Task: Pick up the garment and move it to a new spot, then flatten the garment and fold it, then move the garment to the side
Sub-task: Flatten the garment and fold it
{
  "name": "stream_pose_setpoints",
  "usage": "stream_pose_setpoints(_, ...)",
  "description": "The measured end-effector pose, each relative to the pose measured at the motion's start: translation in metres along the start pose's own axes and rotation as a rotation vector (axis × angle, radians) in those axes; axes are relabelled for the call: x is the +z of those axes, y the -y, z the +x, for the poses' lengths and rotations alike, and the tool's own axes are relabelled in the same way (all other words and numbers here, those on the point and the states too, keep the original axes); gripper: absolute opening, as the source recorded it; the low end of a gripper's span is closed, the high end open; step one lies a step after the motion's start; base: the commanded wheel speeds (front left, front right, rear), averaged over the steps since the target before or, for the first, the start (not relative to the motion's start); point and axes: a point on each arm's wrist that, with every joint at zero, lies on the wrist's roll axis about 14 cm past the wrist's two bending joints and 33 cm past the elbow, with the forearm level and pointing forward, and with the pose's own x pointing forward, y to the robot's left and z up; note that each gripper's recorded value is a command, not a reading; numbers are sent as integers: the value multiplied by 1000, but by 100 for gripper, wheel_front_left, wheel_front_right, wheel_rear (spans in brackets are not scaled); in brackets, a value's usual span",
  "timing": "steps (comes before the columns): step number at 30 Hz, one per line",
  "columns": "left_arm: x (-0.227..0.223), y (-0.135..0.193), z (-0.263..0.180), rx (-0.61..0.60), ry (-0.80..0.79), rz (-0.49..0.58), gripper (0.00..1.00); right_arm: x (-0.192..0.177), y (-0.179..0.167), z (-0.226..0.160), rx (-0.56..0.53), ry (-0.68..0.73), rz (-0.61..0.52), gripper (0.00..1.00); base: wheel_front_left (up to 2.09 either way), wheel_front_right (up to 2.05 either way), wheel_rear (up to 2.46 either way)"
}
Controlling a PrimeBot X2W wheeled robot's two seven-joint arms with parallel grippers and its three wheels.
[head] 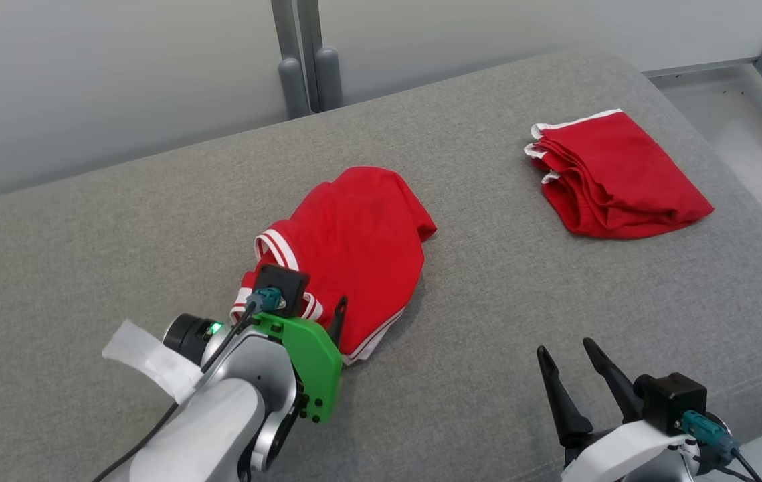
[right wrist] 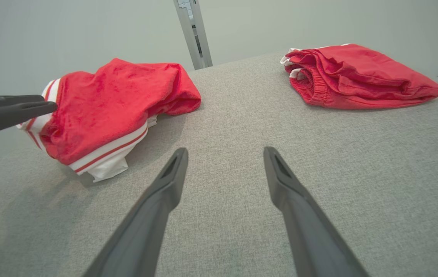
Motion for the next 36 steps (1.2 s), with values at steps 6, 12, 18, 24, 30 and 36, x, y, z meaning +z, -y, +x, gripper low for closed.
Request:
stream_pose_setpoints(6, -16, -10, -9, 38, -56, -17, 100, -1, -7, 4, 23, -4, -1, 100, 0, 0, 0)
stream_pose_setpoints(12, -19, -2, -16, 13, -56, -29, 98, 0, -16, 7, 55, -1, -3, 100, 0, 0, 0)
stream_pose_setpoints(18, -12, 5, -14, -10, -26, -22, 31, 1, -21, 8, 70, 3, -4, 100, 0, 0, 0)
stream_pose_setpoints(24, -10, 3, -4, -13, -31, 1, 0, 2, -14, 6, 48, 5, -4, 100, 0, 0, 0)
stream_pose_setpoints(30, 2, 8, 1, -37, -3, 11, 0, 2, -10, 5, 36, 5, -4, 100, 0, 0, 0)
stream_pose_setpoints(36, 59, 22, 5, -92, 139, 41, 0, 4, -10, 4, 34, 15, 3, 100, 0, 0, 0)
